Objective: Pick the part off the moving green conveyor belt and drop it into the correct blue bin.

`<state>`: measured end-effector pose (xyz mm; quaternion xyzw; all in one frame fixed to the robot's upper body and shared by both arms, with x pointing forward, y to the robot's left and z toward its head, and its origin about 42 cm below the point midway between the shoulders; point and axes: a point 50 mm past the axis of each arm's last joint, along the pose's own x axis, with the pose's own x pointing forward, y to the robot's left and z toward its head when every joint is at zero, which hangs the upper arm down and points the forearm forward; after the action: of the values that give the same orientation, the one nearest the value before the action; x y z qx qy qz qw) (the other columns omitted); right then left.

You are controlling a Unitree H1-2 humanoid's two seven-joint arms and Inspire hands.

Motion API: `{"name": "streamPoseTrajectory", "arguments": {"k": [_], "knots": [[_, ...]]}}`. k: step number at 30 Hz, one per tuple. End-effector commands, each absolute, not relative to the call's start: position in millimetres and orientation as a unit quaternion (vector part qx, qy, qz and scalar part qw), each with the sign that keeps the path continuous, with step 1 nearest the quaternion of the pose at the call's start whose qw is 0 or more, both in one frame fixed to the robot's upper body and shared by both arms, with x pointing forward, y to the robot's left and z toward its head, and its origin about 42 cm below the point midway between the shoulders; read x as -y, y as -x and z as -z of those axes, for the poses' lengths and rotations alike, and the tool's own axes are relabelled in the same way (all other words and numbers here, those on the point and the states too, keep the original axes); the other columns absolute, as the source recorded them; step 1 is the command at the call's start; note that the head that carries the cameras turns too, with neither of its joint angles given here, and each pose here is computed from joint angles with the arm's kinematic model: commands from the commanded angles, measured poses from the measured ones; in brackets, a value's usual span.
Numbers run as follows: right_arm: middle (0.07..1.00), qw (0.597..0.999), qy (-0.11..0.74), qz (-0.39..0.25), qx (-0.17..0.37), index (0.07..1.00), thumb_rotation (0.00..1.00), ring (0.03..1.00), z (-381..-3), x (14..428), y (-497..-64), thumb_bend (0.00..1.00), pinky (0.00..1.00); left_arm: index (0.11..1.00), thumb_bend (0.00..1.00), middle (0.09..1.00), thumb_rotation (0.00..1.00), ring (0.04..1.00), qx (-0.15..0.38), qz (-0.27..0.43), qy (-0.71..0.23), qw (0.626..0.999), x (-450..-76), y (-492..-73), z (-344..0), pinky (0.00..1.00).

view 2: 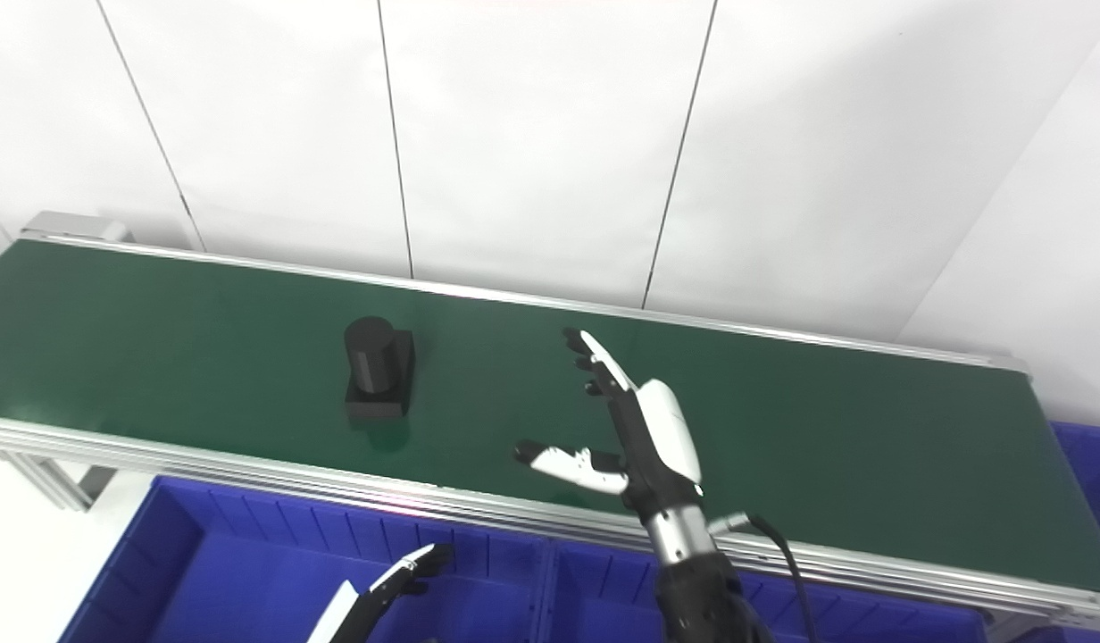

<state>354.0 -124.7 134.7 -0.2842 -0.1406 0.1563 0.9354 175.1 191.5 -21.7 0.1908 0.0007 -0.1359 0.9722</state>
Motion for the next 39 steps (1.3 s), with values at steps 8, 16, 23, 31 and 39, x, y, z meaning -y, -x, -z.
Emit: {"name": "streamPoseTrajectory", "arguments": {"k": [8, 16, 23, 31, 39], "knots": [[0.920, 0.924, 0.308, -0.158, 0.163, 0.944, 0.70, 0.849, -158, 86, -401, 0.87, 0.73, 0.889, 0.80, 0.879, 0.92, 0.872, 0.019, 0.144, -0.173, 0.974, -192, -184, 12, 0.85], [0.925, 0.918, 0.325, -0.166, 0.155, 0.945, 0.70, 0.849, -164, 66, -427, 0.91, 0.73, 0.896, 0.78, 0.887, 0.94, 0.881, 0.019, 0.147, -0.173, 0.974, -191, -183, 12, 0.86], [0.926, 0.912, 0.346, -0.172, 0.136, 0.937, 0.66, 0.852, -162, 46, -443, 0.94, 0.72, 0.896, 0.77, 0.886, 0.97, 0.882, 0.024, 0.151, -0.179, 0.972, -189, -179, 13, 0.88], [0.915, 0.893, 0.385, -0.201, 0.119, 0.943, 0.64, 0.869, -155, 24, -456, 0.94, 0.79, 0.895, 0.74, 0.886, 0.97, 0.873, 0.033, 0.153, -0.180, 0.971, -185, -177, 11, 0.84], [0.920, 0.884, 0.402, -0.216, 0.101, 0.942, 0.60, 0.865, -146, 12, -463, 0.95, 0.78, 0.895, 0.72, 0.889, 0.98, 0.872, 0.043, 0.151, -0.189, 0.969, -182, -176, 12, 0.83]]}}
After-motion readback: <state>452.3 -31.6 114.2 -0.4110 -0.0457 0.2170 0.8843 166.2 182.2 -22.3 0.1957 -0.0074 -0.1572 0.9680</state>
